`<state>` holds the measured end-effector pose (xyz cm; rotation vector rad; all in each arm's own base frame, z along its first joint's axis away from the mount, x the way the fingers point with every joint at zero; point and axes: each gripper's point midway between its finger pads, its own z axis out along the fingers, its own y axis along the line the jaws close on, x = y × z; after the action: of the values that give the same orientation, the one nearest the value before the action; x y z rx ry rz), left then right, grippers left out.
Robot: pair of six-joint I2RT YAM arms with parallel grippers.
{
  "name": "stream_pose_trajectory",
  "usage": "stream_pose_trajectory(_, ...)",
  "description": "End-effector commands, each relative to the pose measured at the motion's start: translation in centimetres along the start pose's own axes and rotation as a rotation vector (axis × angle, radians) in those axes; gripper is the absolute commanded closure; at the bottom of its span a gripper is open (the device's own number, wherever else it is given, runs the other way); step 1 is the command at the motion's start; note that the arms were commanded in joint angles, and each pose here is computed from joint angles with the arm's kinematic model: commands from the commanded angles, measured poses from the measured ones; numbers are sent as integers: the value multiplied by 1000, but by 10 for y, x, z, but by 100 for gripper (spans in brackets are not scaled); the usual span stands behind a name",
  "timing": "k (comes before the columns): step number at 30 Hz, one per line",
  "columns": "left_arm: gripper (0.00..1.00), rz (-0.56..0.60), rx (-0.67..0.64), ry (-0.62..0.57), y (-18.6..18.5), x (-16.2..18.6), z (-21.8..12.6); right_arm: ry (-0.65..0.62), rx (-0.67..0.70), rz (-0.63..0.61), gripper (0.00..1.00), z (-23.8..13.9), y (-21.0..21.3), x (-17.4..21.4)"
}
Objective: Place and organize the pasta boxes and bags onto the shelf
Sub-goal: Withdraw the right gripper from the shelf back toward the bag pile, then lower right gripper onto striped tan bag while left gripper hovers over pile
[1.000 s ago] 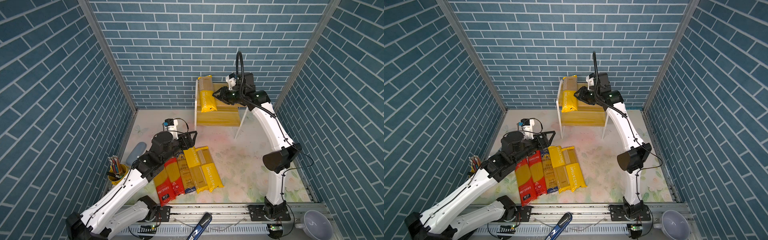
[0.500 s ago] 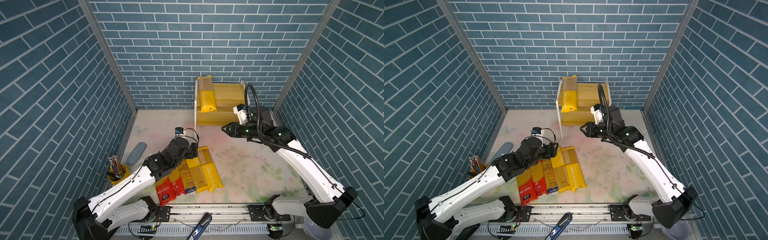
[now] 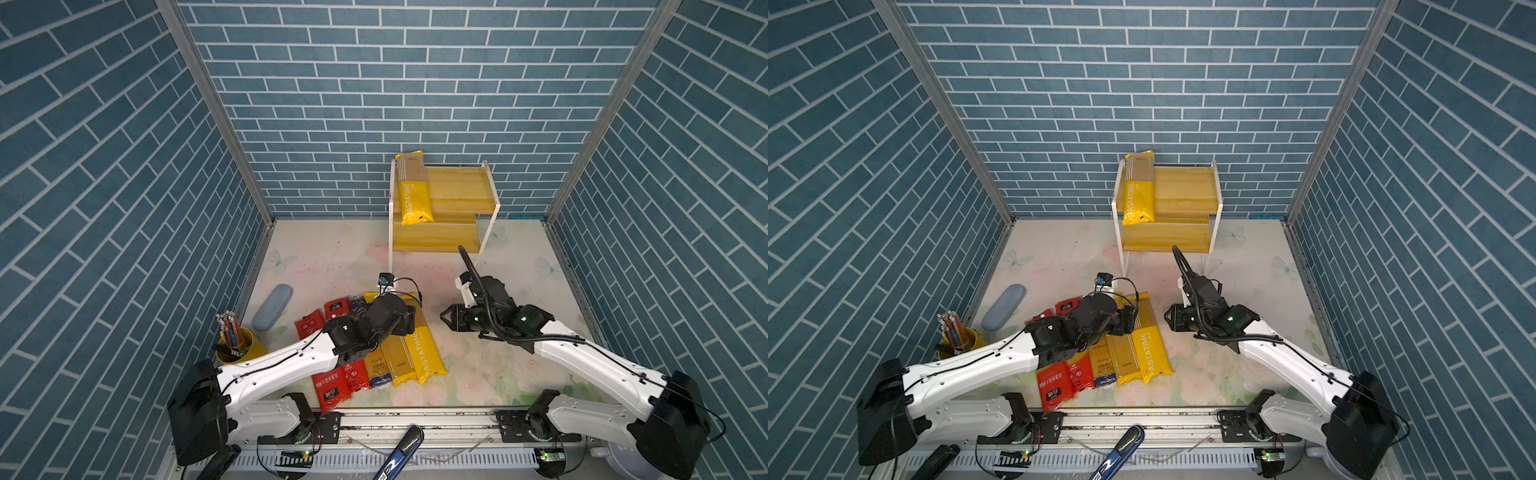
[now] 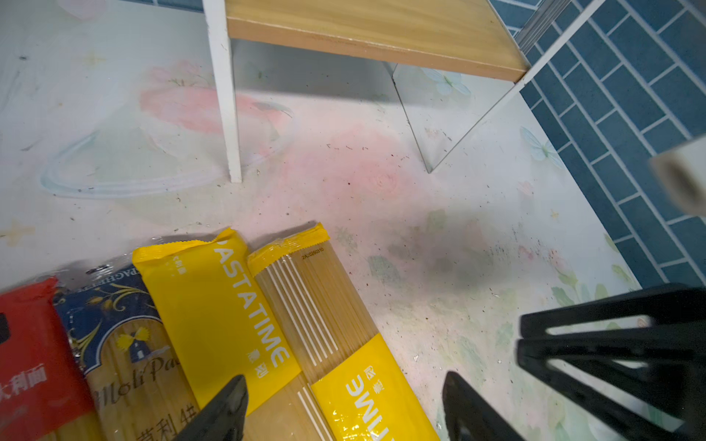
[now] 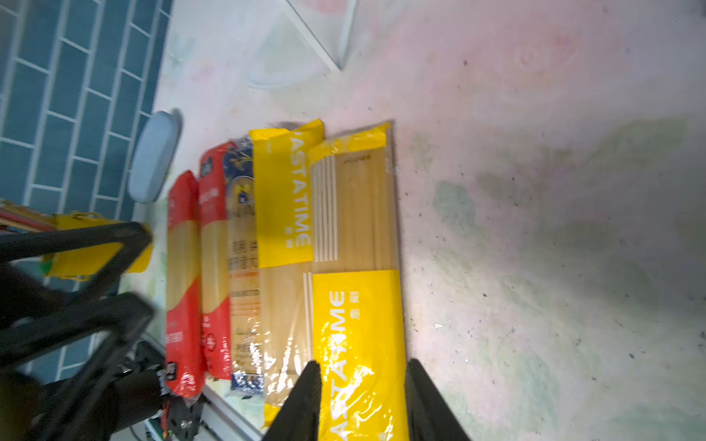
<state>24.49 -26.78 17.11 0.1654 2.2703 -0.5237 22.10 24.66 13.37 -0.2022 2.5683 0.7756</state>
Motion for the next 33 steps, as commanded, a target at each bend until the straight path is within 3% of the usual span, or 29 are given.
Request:
stream_pose_trajectory(1, 20, 23, 59, 44, -14, 15, 9, -4, 13, 83, 62, 25, -9, 4)
stream_pose_trajectory(5, 20, 18, 60, 113, -12, 39, 17, 89, -30, 160, 62, 48, -7, 23)
stream_pose_trajectory(14, 21, -45, 76, 192, -15, 64, 33, 154, -103, 244, 59, 79, -1, 35)
stream_pose_trajectory(22, 23, -71, -37, 207, 10, 73, 32, 149, -128, 273, 49, 81, -7, 35)
stream_pose_trajectory(33, 23, -104, -82, 217, 20, 81, 35, 203, -153, 334, 50, 86, -25, 44)
